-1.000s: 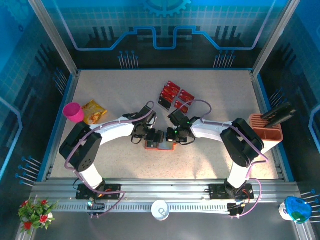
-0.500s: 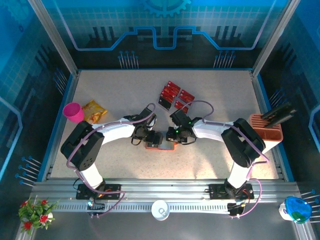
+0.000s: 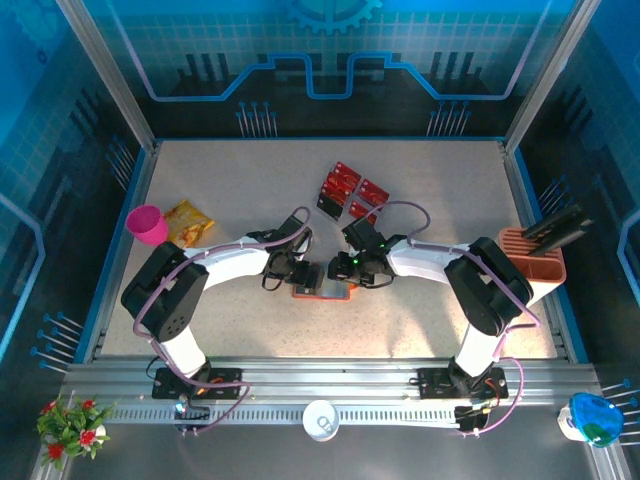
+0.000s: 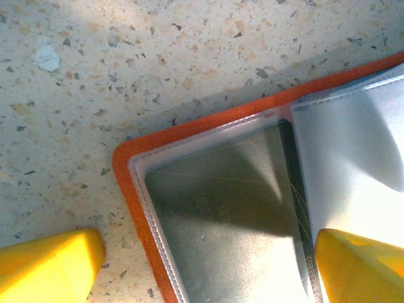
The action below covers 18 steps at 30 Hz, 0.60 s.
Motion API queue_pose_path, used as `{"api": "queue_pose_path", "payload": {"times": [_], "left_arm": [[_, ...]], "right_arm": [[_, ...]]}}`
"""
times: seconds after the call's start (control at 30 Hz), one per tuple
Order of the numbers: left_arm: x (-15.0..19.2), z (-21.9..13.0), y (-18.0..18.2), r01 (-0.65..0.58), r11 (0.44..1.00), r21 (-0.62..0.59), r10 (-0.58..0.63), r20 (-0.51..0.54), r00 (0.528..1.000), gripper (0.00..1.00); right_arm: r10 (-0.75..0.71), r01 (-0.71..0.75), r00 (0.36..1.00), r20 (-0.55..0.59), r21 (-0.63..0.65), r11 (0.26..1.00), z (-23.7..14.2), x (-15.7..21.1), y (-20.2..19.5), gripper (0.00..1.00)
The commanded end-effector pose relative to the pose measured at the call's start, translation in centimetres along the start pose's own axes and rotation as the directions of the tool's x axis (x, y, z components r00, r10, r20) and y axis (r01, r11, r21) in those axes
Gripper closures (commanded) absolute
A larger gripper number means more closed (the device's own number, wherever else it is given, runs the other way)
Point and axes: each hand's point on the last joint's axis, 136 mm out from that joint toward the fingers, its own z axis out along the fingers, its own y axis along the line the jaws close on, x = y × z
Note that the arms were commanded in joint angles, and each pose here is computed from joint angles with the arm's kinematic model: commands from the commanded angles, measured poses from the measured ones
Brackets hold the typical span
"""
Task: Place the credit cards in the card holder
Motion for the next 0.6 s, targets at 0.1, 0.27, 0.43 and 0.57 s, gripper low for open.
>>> {"api": "queue_pose_path", "payload": {"times": [0.1,0.27,0.43,0.57], "left_arm": [[4.4,2.5,1.3,0.016,1.0,-0.025,-0.019,-0.149,0.989,0.11],[4.4,2.5,1.3,0.018,1.0,-0.025,-0.022,-0.148,0.989,0.11],[4.5,2.5,1.3,0.018,1.0,-0.025,-0.021,-0.149,0.989,0.11],[4.5,2.4,1.4,0.02,0.999,-0.025,-0.023,-0.148,0.989,0.11]], "right_arm": [[0.043,-0.043,0.999,0.031,0.003,0.999,-0.9,-0.2,-1.0,0.57],[0.055,-0.051,0.996,0.077,-0.055,0.997,-2.3,-1.1,0.4,0.57],[0.074,-0.067,0.995,0.073,-0.088,0.994,-2.2,-1.3,1.1,0.57],[0.081,-0.076,0.995,0.058,-0.096,0.992,-1.6,-1.1,1.2,0.57]]}}
